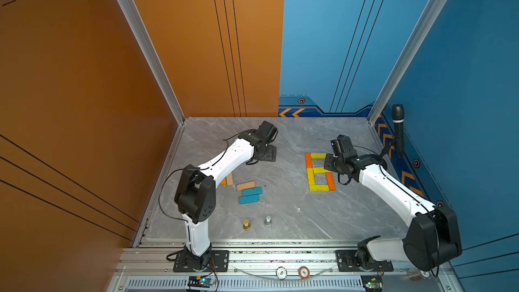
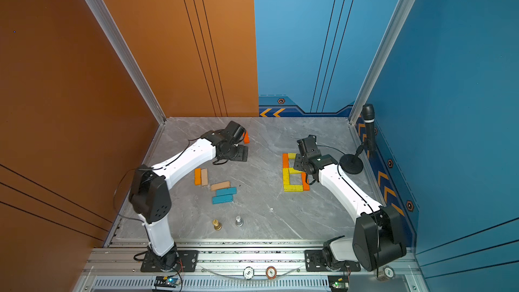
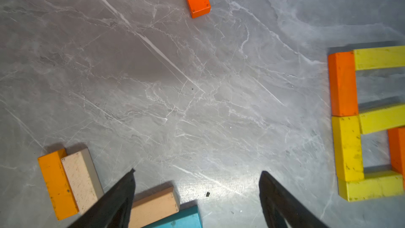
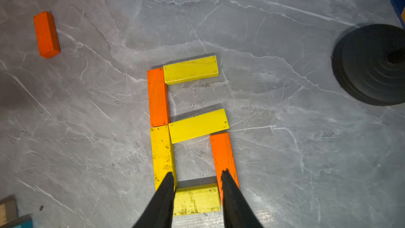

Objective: Assemble the number 6 with building blocks
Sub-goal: Adjust the building block at the center of the board, then move the building block to the center of the board.

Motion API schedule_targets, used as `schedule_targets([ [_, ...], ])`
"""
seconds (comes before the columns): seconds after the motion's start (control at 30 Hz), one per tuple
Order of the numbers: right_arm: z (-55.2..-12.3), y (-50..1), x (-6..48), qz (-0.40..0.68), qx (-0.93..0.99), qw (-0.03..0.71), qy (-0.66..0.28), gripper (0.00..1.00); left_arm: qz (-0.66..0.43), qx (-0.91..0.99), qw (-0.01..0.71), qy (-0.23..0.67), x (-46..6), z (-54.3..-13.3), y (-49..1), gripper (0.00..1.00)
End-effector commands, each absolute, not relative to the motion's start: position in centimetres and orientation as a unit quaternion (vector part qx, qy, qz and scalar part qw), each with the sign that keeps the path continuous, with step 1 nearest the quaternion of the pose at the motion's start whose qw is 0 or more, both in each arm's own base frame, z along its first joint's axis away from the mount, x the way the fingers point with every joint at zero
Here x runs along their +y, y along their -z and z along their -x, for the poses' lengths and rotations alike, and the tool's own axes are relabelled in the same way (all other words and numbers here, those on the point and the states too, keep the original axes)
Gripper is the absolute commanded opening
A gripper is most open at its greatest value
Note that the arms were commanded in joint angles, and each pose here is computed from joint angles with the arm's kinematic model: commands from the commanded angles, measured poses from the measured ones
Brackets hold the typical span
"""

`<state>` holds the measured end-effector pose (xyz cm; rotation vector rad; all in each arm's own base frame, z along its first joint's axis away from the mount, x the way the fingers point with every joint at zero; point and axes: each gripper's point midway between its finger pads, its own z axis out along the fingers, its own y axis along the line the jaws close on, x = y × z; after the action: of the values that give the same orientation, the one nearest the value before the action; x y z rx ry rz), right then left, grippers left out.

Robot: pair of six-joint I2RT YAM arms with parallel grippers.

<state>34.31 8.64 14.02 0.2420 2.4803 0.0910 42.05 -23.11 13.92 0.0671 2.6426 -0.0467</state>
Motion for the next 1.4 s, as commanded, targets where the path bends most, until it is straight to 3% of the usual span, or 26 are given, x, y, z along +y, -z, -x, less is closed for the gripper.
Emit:
schedule_targets([
  [0.0,-34.5,-15.1,10.0,-0.093,0.925,0.364,-0.061,0.38,0.008,0.967,0.249,-0.049,-21.9,-45.0,-12.0,0.89],
  [0.33,-33.9,-14.0,13.7,-0.054,0.922,0.371,-0.096,0.38,0.048,0.961,0.268,-0.04,-23.9,-54.0,-7.7,0.87],
  [0.73,-34.2,-12.5,13.6,-0.062,0.923,0.367,-0.1,0.38,0.065,0.959,0.274,-0.015,-23.3,-58.2,-3.6,0.75],
  [1.03,-34.2,-11.8,13.5,-0.062,0.927,0.356,-0.097,0.38,0.063,0.966,0.249,-0.013,-23.2,-57.9,-0.7,0.45],
  [1.07,-34.2,-11.9,13.5,-0.062,0.927,0.357,-0.097,0.37,0.06,0.968,0.245,-0.01,-23.3,-57.8,-0.5,0.45],
  [1.13,-34.1,-12.2,13.3,-0.06,0.927,0.358,-0.094,0.37,0.053,0.969,0.242,-0.012,-23.2,-57.6,-0.4,0.55],
  [1.33,-33.9,-13.1,12.7,-0.061,0.924,0.367,-0.088,0.38,0.055,0.97,0.238,-0.016,-22.9,-57.5,-0.2,0.58],
  [1.37,-33.9,-13.1,12.6,-0.062,0.923,0.369,-0.089,0.38,0.055,0.97,0.237,-0.016,-22.9,-57.4,-0.2,0.54],
])
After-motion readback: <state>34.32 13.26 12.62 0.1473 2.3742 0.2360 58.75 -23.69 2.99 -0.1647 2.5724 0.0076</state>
